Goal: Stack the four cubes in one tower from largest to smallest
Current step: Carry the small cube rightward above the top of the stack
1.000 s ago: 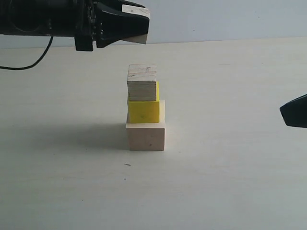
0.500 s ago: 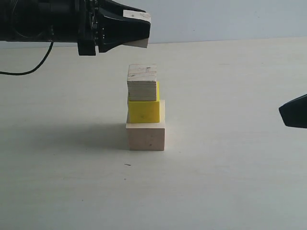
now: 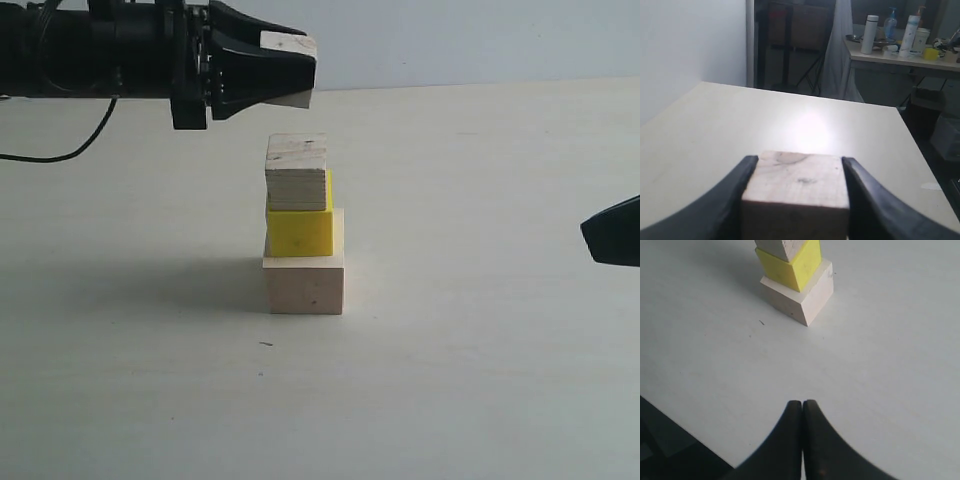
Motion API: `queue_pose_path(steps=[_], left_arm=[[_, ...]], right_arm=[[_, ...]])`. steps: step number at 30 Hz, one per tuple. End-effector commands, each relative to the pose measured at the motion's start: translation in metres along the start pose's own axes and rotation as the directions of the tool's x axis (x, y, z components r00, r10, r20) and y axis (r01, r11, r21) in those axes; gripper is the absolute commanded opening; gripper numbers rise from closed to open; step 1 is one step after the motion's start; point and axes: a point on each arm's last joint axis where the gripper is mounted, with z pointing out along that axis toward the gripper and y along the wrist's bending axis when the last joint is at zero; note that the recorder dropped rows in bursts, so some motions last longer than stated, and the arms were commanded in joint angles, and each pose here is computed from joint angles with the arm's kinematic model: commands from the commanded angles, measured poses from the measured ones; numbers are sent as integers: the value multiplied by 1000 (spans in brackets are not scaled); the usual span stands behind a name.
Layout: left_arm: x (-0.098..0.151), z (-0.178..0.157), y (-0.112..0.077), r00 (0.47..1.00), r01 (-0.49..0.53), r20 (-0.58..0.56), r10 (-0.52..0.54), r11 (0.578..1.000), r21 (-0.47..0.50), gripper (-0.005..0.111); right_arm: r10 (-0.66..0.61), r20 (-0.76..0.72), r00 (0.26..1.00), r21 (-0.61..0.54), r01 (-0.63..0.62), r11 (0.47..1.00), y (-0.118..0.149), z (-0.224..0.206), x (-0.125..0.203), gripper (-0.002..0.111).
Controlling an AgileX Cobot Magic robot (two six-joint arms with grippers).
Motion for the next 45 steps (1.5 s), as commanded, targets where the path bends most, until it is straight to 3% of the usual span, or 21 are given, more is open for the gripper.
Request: queue_pose_path(steps=[1, 9, 19, 45], left_arm=[[9, 3, 4, 999, 37, 14, -37, 999, -2, 0], [23, 7, 9, 997, 73, -2, -73, 997, 3, 0], [22, 22, -2, 998, 69, -10, -69, 996, 49, 0], [27, 16, 3, 997, 73, -24, -72, 997, 37, 0]], right_arm=[[-3, 15, 1000, -3, 3, 1000, 0, 0, 0, 0], [-1, 17, 1000, -3, 1, 1000, 0, 0, -1, 0], [2, 38, 999, -6, -1, 1000, 0, 0, -3, 0], [7, 32, 999, -11, -7, 1000, 1, 0, -2, 0]])
